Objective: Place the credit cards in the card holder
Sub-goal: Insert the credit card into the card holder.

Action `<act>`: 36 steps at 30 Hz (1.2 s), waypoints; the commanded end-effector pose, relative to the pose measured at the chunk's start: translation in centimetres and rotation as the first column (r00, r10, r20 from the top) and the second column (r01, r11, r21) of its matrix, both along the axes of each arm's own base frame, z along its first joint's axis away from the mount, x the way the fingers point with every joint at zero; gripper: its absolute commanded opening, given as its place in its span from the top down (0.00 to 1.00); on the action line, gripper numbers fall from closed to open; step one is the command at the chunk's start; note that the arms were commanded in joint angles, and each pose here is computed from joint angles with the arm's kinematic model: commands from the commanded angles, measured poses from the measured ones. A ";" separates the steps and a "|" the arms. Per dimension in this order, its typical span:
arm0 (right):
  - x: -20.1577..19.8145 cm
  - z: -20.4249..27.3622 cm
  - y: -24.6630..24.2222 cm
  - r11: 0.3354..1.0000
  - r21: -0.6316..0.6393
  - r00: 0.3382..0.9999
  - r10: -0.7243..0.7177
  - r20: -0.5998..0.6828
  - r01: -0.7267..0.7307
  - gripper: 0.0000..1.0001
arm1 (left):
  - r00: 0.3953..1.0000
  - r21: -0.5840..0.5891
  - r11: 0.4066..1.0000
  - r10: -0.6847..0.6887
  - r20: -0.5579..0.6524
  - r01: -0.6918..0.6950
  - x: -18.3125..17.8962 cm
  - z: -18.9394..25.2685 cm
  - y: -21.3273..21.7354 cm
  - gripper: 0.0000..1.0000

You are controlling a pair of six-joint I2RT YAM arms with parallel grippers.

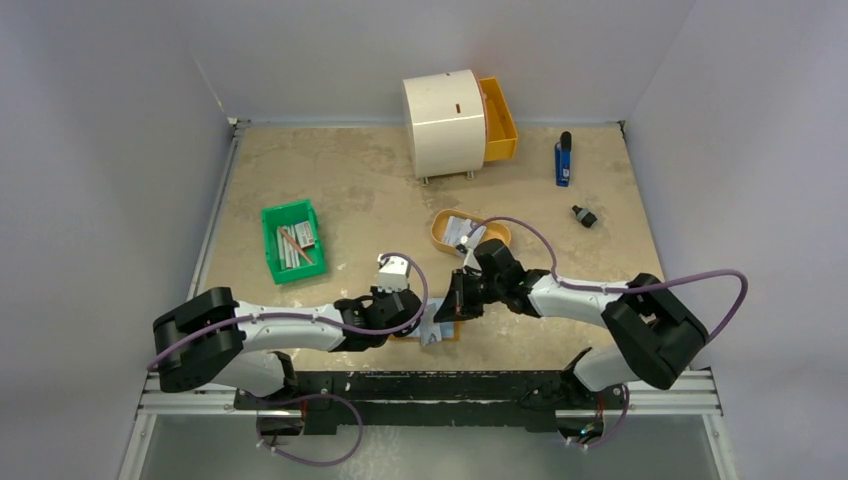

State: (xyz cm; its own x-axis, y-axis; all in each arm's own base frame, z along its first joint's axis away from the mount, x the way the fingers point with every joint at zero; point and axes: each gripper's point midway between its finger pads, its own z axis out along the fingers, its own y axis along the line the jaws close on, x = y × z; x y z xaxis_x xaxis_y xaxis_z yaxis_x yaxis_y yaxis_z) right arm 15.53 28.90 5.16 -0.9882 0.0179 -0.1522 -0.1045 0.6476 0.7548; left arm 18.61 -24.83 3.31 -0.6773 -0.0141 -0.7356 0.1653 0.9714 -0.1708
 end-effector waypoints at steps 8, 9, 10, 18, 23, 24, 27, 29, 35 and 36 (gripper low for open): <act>0.1 1.5 -0.7 0.998 0.046 0.998 -0.036 0.045 0.034 1.00 | 0.999 0.013 1.000 0.006 -0.048 -0.005 -1.0 -1.0 1.1 0.84; 0.0 1.4 -0.8 0.998 0.044 0.998 -0.036 0.043 0.034 1.00 | 0.999 0.015 1.000 0.005 -0.048 -0.005 -1.0 -1.0 1.1 0.84; -0.1 1.3 -1.0 0.999 0.042 0.999 -0.035 0.039 0.034 1.00 | 0.999 0.015 1.000 0.005 -0.048 -0.005 -1.0 -1.0 1.1 0.84; -0.1 1.0 -0.5 0.998 0.066 0.999 -0.021 0.025 0.019 1.00 | 0.999 0.011 1.000 0.007 -0.048 -0.007 -1.0 -0.9 1.0 0.84; 0.0 1.0 -0.2 0.997 0.081 1.000 -0.013 0.017 0.011 1.00 | 0.999 0.010 1.000 0.009 -0.050 -0.008 -1.1 -0.9 1.1 0.84; 0.0 0.9 -0.1 0.997 0.081 1.000 -0.011 0.016 0.010 1.00 | 0.999 0.010 1.000 0.010 -0.051 -0.010 -1.1 -0.9 1.1 0.84; 0.0 0.7 -0.1 0.997 0.078 1.000 -0.010 0.010 0.009 1.00 | 0.999 0.009 1.000 0.010 -0.050 -0.010 -1.1 -0.8 1.1 0.85; 0.0 0.6 -0.1 0.997 0.077 1.000 -0.010 0.008 0.009 1.00 | 0.999 0.007 1.000 0.010 -0.050 -0.010 -1.1 -0.8 1.1 0.85; 0.0 0.3 -0.1 0.997 0.077 1.000 -0.015 0.003 0.014 1.00 | 0.999 0.009 1.000 0.011 -0.050 -0.011 -1.1 -0.7 1.3 0.85; 0.0 0.3 -0.1 0.997 0.076 1.000 -0.014 0.001 0.014 1.00 | 0.999 0.012 1.000 0.012 -0.050 -0.012 -1.1 -0.7 1.4 0.85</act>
